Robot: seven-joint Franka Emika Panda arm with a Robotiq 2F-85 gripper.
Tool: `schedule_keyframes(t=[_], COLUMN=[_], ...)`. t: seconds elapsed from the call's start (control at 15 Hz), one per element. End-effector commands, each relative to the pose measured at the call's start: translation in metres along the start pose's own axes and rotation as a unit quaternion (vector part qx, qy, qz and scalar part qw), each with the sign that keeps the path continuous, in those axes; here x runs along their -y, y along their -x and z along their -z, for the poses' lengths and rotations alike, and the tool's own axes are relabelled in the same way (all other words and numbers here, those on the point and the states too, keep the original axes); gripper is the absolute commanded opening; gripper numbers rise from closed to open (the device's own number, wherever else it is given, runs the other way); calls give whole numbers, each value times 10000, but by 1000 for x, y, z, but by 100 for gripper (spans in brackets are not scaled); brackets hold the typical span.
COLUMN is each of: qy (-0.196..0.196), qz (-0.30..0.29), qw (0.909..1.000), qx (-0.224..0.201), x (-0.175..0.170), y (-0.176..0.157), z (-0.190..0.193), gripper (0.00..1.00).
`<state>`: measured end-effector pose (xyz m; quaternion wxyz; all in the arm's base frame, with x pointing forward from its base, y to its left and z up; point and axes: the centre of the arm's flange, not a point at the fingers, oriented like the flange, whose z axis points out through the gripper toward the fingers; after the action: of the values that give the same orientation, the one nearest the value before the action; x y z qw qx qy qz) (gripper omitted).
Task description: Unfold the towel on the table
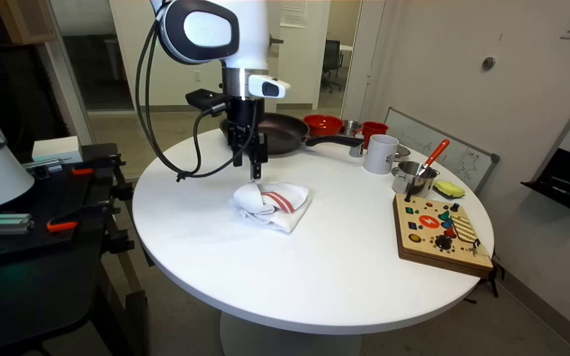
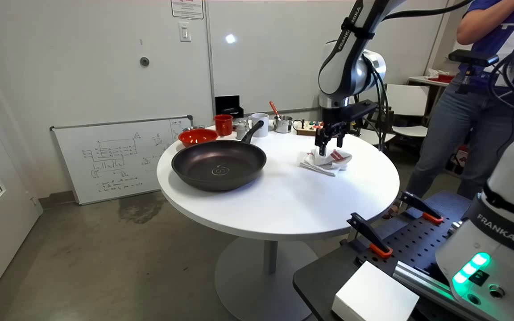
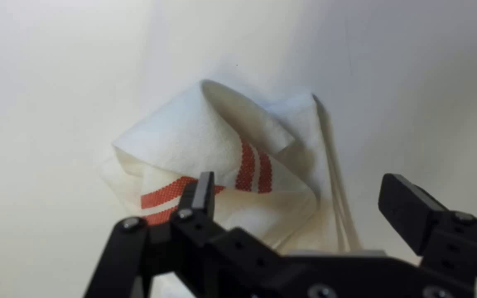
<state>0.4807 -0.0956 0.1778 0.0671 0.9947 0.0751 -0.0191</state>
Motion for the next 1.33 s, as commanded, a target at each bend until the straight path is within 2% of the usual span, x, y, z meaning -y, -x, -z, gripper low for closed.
schedule_keyframes(t=[0.0,0.07,0.27,0.4,0.67,0.87,1.0,1.27], qy=[-312,-407,-355,-390,-539,-531,-421,-174], qz=[897,1112,1585,2058,2803,3130,3250,3284], qw=[9953,9928,9867,9777,9584,9483,9447,9441], qx=[199,185,-48,-182,-104,-29,-118,-248], x=[-7,-8,-15,-21,-23,-22,-20,-17], y=[1,3,6,8,10,11,13,8], z=[1,2,0,-3,-9,-13,-17,-30], gripper=[100,100,100,100,100,100,100,100])
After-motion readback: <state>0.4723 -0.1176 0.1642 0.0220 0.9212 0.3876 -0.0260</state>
